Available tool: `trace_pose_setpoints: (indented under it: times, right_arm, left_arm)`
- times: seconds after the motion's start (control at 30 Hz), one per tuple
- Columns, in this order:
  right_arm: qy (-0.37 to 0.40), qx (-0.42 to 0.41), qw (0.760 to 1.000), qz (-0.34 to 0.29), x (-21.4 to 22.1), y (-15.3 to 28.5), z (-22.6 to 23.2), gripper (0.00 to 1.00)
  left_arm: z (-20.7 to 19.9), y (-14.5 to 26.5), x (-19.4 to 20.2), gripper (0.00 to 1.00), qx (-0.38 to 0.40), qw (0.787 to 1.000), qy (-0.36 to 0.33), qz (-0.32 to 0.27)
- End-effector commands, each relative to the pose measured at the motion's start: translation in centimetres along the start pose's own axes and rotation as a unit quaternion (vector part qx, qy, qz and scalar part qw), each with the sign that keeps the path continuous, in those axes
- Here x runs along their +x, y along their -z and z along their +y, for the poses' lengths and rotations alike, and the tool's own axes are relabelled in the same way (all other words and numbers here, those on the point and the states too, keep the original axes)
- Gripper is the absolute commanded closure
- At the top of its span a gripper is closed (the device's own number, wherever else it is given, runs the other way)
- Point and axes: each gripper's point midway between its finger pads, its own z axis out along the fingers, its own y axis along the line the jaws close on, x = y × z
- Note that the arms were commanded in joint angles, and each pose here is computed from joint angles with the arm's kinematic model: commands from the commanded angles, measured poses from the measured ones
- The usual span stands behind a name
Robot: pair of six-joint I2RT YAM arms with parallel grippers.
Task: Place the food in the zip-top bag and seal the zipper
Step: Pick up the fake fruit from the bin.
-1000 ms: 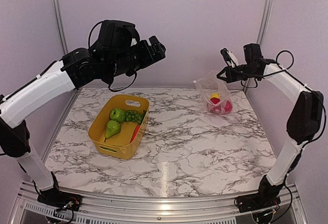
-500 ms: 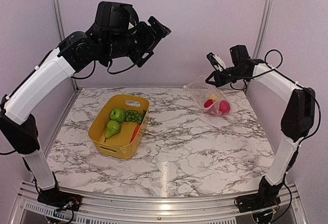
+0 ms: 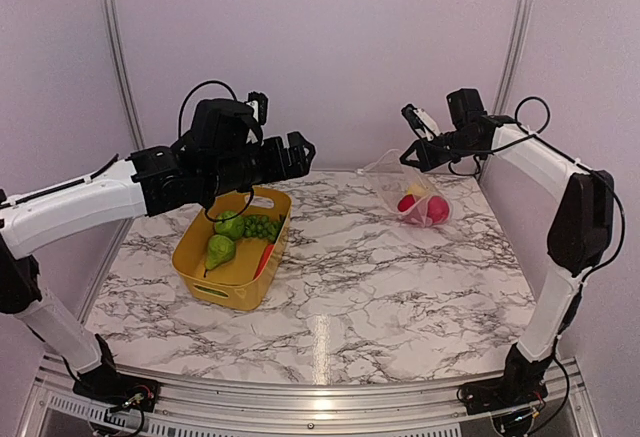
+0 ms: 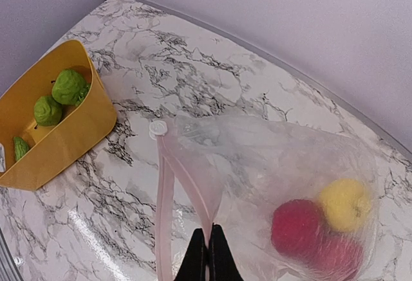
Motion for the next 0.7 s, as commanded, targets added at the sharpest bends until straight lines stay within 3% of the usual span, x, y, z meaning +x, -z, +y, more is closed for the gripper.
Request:
trace_pose_setpoints:
  times: [0.0,0.13,0.2,0.27,0.57,0.67]
  right_arm:
    - [0.02,-0.007,1.0,-0.019,-1.7,1.3,1.1,1.0]
    - [0.023,-0.015,0.999,-0.024,-2.0,1.9,1.7,1.0]
    - [0.029,-0.017,0.999,-0.028,-2.2,2.4,2.1,1.0]
    - [0.032,-0.018,0.999,-0.031,-2.2,2.8,2.4,1.0]
    - [0.034,-0.035,0.998,-0.039,-1.1,3.6,3.7,1.0]
    - [0.037,-0.04,0.998,-0.042,-0.7,3.9,4.1,1.0]
  left_arm:
    - [7.3,-0.5,0.4,0.01,-0.108,0.978,-0.167,-0.059]
    - [13.2,0.8,1.1,0.01,-0.232,0.945,-0.221,-0.062]
    - [16.2,2.5,0.1,0.01,-0.306,0.926,-0.202,-0.09]
    - [18.3,2.7,0.3,0.01,-0.337,0.918,-0.199,-0.062]
    - [18.5,1.5,4.8,0.01,-0.237,0.929,-0.269,0.094]
    - [18.3,1.4,6.4,0.16,-0.201,0.932,-0.261,0.151]
